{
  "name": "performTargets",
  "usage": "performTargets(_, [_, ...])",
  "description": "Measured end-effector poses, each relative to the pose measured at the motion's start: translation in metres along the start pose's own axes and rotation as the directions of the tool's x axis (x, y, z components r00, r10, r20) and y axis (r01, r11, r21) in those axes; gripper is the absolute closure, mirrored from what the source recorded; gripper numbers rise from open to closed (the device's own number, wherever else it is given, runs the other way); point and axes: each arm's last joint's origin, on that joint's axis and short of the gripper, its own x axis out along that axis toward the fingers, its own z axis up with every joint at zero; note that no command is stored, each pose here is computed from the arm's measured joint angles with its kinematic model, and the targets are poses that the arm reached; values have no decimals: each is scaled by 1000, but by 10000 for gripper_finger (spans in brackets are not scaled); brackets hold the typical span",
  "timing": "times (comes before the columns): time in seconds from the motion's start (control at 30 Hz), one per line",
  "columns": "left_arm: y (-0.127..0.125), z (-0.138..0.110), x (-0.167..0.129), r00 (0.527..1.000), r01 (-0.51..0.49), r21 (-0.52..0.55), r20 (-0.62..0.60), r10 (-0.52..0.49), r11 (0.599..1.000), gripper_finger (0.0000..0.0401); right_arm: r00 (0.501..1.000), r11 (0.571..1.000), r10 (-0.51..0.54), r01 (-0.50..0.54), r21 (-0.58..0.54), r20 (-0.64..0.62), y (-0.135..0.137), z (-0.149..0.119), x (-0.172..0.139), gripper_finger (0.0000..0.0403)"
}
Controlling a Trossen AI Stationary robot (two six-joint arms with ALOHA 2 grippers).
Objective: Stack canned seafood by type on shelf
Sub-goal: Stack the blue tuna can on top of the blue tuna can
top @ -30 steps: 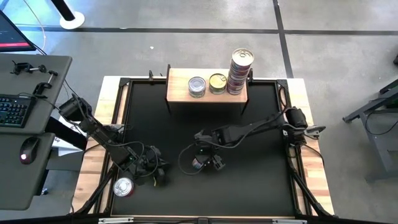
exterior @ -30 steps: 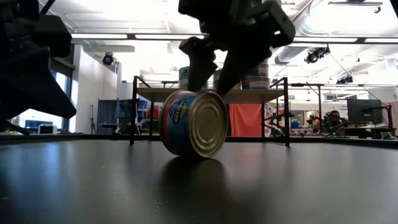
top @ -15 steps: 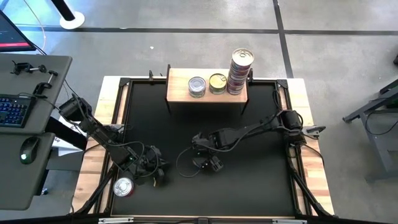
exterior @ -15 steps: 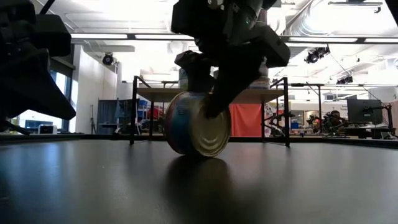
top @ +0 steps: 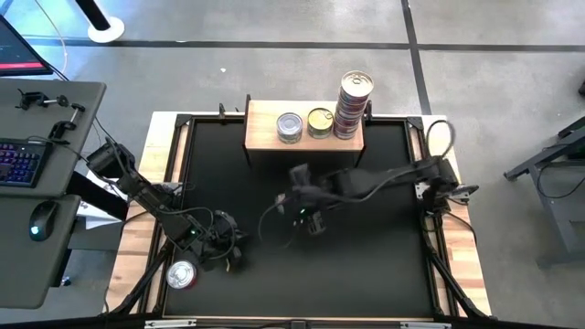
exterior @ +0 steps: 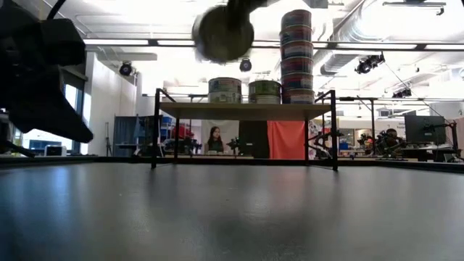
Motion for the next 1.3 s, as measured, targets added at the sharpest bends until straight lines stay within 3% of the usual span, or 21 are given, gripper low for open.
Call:
performTargets(0.13, [2,6,5,1000,-23,-19,18,23,1000,401,969,968,-246,245,48,28,-30,0,-64,234])
performTargets(0.23, [4,10,8,999,-33,-30,27,34,999,401,911,910,-412,410,59,29,-49,-5,-106,234])
performTargets(0.37, [5,14,11,998,-40,-4,38,40,999,401,822,823,-567,568,5,-46,-66,-15,-138,234])
performTargets(0.6, [5,15,12,999,-44,56,35,42,997,401,669,684,-724,727,-55,-169,-90,-39,-166,234])
performTargets(0.77, [5,15,12,999,-43,48,34,41,998,401,593,618,-771,784,-51,-233,-108,-53,-178,234])
performTargets(0.87, [5,15,12,999,-43,48,34,41,998,401,529,579,-797,806,-121,-291,-118,-61,-184,234])
performTargets(0.93, [5,15,12,999,-43,48,34,42,998,401,510,582,-794,795,-172,-330,-124,-69,-183,234])
performTargets(1.07, [6,13,14,998,-57,56,38,55,997,401,569,654,-731,742,-149,-378,-134,-84,-177,234])
performTargets(1.3, [7,3,24,996,-88,33,24,87,996,401,576,662,-708,742,-101,-409,-149,-93,-174,234])
